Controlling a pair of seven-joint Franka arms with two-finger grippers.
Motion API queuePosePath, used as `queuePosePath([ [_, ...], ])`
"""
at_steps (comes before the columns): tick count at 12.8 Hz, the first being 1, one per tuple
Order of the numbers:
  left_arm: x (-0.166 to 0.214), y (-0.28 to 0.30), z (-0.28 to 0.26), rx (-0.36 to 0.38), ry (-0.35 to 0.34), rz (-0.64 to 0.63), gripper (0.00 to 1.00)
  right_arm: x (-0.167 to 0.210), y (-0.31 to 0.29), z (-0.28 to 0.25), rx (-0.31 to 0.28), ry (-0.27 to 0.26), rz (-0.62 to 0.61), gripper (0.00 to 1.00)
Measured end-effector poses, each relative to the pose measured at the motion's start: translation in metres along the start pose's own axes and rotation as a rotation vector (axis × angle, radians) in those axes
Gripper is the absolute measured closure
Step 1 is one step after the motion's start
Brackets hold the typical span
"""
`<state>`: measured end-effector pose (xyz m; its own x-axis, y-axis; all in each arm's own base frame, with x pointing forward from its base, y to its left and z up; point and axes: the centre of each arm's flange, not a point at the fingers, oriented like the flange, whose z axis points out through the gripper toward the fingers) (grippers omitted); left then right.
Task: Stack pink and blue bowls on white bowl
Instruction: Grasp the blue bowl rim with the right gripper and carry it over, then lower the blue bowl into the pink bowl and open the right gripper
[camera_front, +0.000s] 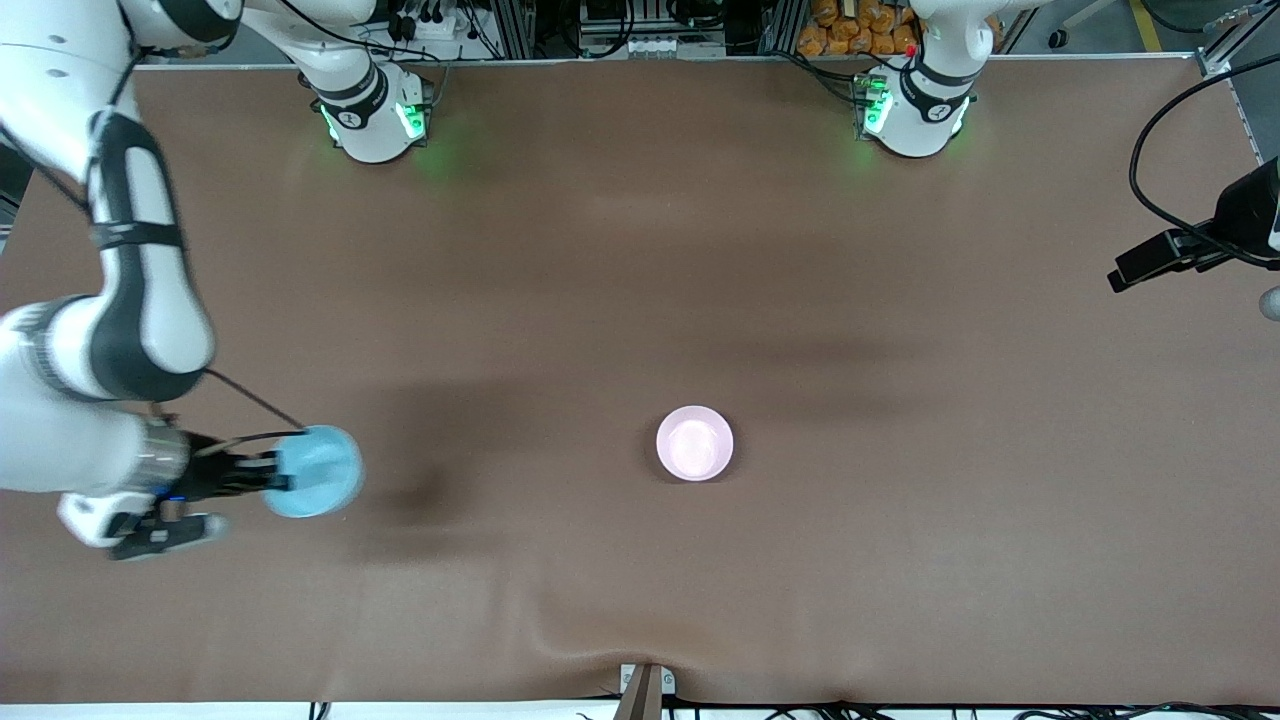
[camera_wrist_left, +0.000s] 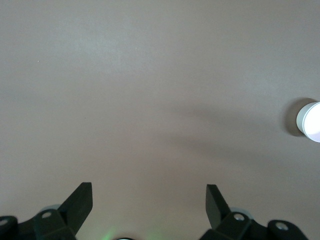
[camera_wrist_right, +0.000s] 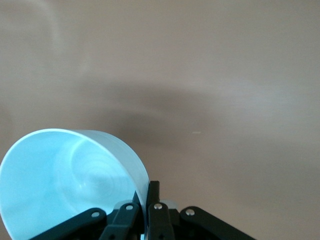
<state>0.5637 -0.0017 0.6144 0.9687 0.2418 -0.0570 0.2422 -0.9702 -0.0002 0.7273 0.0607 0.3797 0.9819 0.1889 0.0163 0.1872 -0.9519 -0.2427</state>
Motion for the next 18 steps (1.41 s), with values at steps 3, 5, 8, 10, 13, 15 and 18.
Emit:
queuePosePath([
  [3, 0.0, 0.0, 0.001, 0.0, -0.001, -0.001, 0.0, 0.002, -0.135, 0.033, 0.062, -0.047, 0.03, 0.96],
  [5, 0.0, 0.0, 0.002, 0.001, -0.004, 0.0, 0.0, -0.007, -0.222, 0.051, 0.07, -0.044, 0.062, 0.96],
  [8, 0.0, 0.0, 0.006, 0.003, -0.012, 0.0, 0.0, -0.016, -0.312, 0.091, 0.106, 0.049, 0.194, 0.96],
  [10, 0.0, 0.0, 0.007, 0.004, -0.014, 0.0, 0.0, -0.016, -0.342, 0.138, 0.152, 0.125, 0.28, 0.96],
  [13, 0.0, 0.0, 0.009, 0.004, -0.017, 0.0, 0.0, -0.027, -0.369, 0.193, 0.172, 0.125, 0.355, 0.96],
  [15, 0.0, 0.0, 0.01, 0.005, -0.019, 0.0, 0.0, -0.037, -0.384, 0.204, 0.171, 0.104, 0.389, 0.96],
  [18, 0.0, 0.0, 0.01, 0.005, -0.019, 0.0, 0.0, -0.043, -0.392, 0.217, 0.157, 0.089, 0.41, 0.96],
])
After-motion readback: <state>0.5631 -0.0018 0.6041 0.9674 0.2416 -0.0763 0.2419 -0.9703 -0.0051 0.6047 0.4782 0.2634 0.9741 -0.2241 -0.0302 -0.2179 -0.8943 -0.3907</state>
